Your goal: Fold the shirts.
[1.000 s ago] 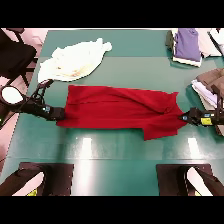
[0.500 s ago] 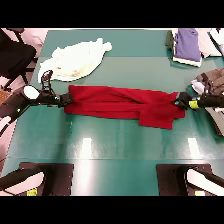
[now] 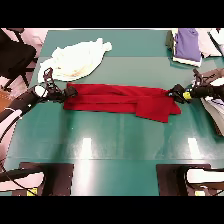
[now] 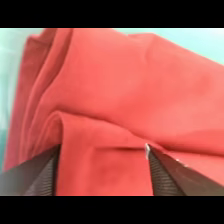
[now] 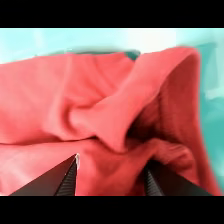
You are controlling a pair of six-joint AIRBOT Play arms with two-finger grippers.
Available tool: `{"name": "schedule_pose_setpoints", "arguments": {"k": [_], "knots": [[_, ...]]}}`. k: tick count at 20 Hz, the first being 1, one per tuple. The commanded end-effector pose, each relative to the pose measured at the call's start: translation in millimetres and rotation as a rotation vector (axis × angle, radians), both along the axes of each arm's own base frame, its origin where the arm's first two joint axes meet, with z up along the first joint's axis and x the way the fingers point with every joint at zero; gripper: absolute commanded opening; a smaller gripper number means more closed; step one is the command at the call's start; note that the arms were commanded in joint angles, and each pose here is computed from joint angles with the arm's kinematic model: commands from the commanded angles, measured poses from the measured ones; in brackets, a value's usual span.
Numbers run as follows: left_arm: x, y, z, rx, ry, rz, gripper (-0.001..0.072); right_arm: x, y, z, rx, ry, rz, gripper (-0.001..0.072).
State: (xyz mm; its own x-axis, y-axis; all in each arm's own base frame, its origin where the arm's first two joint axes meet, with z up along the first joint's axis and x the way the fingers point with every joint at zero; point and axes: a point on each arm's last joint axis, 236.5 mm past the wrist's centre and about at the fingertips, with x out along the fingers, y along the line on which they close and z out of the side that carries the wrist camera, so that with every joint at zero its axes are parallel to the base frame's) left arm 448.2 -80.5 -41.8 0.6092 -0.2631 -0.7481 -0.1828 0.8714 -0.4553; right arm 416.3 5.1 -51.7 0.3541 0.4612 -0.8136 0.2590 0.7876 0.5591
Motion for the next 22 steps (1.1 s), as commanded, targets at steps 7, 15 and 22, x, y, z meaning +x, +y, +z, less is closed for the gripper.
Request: {"name": "schedule_pose_setpoints", "arguments": {"k": [7,15,22], "knots": [[24.2,49.7,68.9,-0.003,-0.112,0.069,0.0618,-75.1,-67.3,8.6,0.157,-0.121,-0.145,0.0720],[10.0,36.9,63.7,-0.004,-0.045,-0.014,0.0617,-75.5,-12.6,-35.8,0.476,-0.057,-0.059,0.0720],[6.3,32.5,62.2,-0.023,-0.027,-0.021,0.0617,-10.3,62.4,-27.4,0.501,-0.064,0.112,0.0683]]}}
